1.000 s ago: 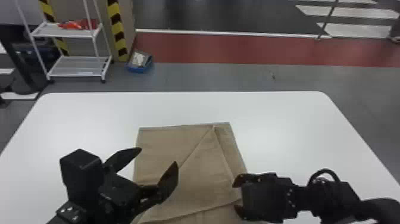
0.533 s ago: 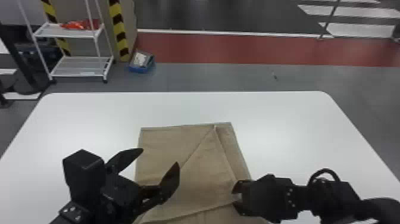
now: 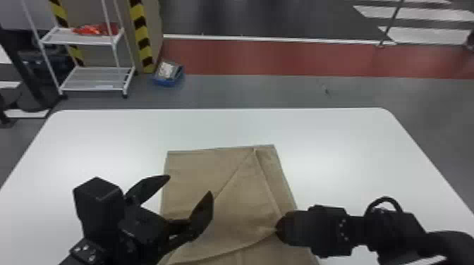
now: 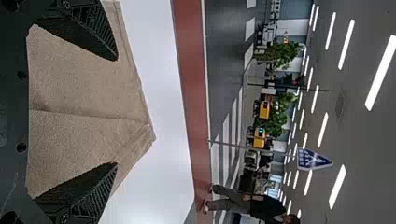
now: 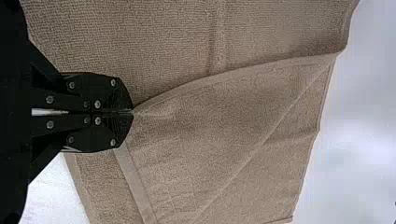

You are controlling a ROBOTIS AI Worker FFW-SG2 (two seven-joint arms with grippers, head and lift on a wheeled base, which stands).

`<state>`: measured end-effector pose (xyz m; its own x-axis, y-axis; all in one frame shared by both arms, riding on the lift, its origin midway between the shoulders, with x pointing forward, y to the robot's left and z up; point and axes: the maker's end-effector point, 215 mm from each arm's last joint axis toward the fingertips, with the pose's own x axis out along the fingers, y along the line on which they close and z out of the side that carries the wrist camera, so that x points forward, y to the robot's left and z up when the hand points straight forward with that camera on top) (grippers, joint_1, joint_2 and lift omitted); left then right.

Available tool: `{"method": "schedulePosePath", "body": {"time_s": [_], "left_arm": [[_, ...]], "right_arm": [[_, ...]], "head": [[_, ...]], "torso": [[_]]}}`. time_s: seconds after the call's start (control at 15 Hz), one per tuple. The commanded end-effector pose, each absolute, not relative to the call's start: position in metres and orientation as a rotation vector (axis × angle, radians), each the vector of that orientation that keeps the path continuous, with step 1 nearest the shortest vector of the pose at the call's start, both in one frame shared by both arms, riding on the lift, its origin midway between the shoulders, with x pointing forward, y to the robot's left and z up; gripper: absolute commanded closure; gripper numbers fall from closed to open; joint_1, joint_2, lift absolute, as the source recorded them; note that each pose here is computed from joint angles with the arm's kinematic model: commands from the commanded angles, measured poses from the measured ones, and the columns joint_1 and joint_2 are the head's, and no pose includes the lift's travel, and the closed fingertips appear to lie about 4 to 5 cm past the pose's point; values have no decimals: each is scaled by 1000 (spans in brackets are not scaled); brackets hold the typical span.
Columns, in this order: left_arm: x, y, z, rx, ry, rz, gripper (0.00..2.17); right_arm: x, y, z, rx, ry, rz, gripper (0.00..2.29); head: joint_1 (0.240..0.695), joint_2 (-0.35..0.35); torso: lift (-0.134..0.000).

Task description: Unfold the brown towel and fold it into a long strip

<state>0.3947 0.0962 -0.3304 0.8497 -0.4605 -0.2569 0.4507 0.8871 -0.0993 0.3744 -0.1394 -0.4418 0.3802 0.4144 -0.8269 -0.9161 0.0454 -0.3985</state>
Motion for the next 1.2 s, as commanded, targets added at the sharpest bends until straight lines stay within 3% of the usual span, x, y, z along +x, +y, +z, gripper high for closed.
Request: {"method": "schedulePosePath", "body": {"time_s": [0.0,0.4,0.67,0.93,1.13], "left_arm": [[394,96,-332,-36,283,-480,80],[401,112,-332,-26,280,-453,80],[450,160,-339,28,281,-389,80],[483,184,-360,27,413,-453,83],[510,190,-402,30,580,-444,124]], "right_arm": [[380,-142,-433,-1068,570,1090,1193],[416,-195,-367,-944,489,931,1193],[417,-266,-335,-866,487,801,1193],[389,-277,-347,-859,527,797,1190],[380,-281,-354,-844,548,794,1190]], "head": [[695,-65],[695,-75],[695,-129],[695,-143],[695,-123]], "torso": [[-125],[-125],[-125],[-125],[-125]]}}
